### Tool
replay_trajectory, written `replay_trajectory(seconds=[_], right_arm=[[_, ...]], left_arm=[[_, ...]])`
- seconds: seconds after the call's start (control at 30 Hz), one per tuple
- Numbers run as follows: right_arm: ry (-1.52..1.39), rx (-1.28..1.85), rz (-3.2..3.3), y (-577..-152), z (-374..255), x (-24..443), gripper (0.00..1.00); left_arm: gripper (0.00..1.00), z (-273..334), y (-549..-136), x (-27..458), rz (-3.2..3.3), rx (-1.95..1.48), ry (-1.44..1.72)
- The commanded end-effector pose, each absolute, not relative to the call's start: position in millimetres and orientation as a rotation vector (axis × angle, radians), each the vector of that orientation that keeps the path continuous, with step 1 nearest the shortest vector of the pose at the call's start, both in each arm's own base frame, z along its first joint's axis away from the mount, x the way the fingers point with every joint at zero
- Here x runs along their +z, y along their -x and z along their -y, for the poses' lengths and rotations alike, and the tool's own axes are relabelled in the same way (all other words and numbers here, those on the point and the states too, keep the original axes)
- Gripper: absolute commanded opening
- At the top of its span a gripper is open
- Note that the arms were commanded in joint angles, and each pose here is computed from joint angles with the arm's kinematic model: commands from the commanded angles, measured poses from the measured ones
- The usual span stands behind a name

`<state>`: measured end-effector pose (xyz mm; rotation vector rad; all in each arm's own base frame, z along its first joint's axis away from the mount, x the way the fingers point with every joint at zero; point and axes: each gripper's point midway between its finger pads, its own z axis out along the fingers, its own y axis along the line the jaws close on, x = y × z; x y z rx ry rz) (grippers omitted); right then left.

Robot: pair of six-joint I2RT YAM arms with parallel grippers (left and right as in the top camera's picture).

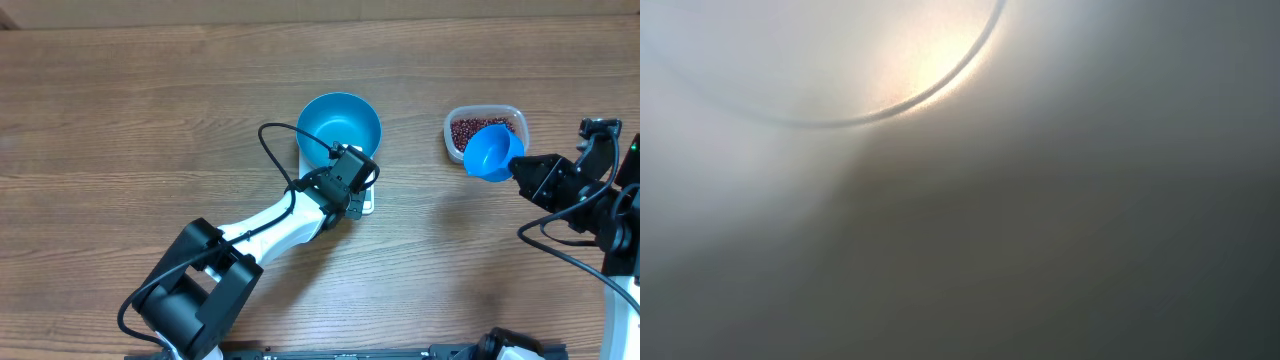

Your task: Scoop item into bowl and weigh 150g on scale

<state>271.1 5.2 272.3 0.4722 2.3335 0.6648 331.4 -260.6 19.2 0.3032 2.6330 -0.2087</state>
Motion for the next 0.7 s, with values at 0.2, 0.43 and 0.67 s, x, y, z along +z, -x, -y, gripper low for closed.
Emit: replay_trajectory(seconds=[0.2,0.43,0.67], right_arm=[[-0.46,0.657,-2.304,-273,-4,281,0.04],[-0.439,0.673,-2.288,-276,-6,285,0.04],[-0.428,0.667,-2.272,-279,-5,287,0.04]], left_arm=[[0.04,270,-328,30,-2.62,-0.246,-0.451],[0.04,279,-320,83,-2.534,-0.308,-0.499],[0.04,265,-329,76,-2.528,-0.189,-0.453]])
